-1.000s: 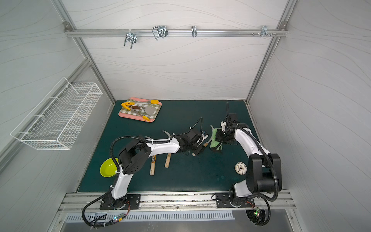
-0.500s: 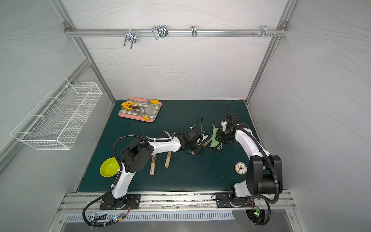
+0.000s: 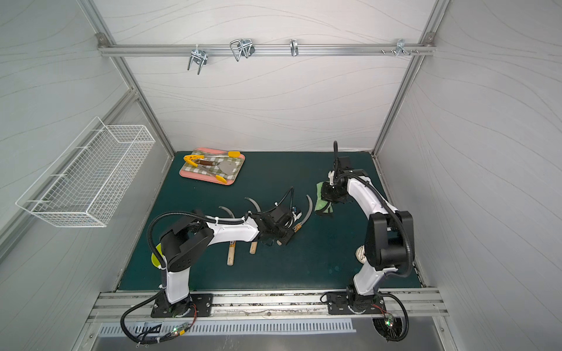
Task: Wipe small sickles with rags
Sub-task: Wipe the small sickle at the center of the board.
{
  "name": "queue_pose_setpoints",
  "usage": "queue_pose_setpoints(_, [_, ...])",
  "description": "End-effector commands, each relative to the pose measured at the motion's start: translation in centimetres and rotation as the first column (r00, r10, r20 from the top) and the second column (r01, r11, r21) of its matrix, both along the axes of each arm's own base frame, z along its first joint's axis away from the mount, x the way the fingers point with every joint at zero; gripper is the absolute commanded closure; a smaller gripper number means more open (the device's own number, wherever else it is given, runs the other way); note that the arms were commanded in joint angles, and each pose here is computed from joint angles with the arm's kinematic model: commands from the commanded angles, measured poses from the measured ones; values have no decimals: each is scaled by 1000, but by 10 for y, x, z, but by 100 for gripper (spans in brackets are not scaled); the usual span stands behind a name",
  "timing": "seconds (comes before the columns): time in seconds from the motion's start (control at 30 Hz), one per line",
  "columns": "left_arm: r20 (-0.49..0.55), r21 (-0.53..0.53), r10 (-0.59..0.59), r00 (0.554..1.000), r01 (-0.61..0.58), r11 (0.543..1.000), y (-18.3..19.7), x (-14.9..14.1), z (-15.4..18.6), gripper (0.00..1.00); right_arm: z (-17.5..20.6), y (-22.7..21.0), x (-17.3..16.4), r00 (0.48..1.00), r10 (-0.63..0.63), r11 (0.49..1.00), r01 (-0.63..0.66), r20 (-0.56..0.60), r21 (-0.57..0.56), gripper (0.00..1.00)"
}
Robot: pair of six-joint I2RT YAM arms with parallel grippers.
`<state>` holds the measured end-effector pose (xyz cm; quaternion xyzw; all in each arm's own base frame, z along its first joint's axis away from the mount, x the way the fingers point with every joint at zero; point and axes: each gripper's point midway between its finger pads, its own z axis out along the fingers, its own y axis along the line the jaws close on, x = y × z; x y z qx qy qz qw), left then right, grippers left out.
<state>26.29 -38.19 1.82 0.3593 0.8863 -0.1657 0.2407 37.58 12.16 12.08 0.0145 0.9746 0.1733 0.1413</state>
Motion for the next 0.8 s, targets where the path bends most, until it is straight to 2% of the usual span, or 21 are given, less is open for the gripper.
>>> queue_pose_setpoints(0.0, [-48,71,17,999,-13,997,15,-19,-17,100,-11,12,10,997,43,998,-45,-58,-42,84])
queue_pose_setpoints(0.17, [-56,70,46,997,-42,997,18,-21,-23,100,-43,22,26,985,84,985,-105,-151,-139,85])
queue_pose_setpoints(0.47, [-61,39,70,996,-67,997,15,-20,-24,100,-90,28,28,950,108,967,-169,-293,-193,85])
queue_pose_setpoints(0.77, [-68,26,100,993,-98,995,11,-16,-25,100,-112,26,-4,900,146,947,-248,-411,-206,85])
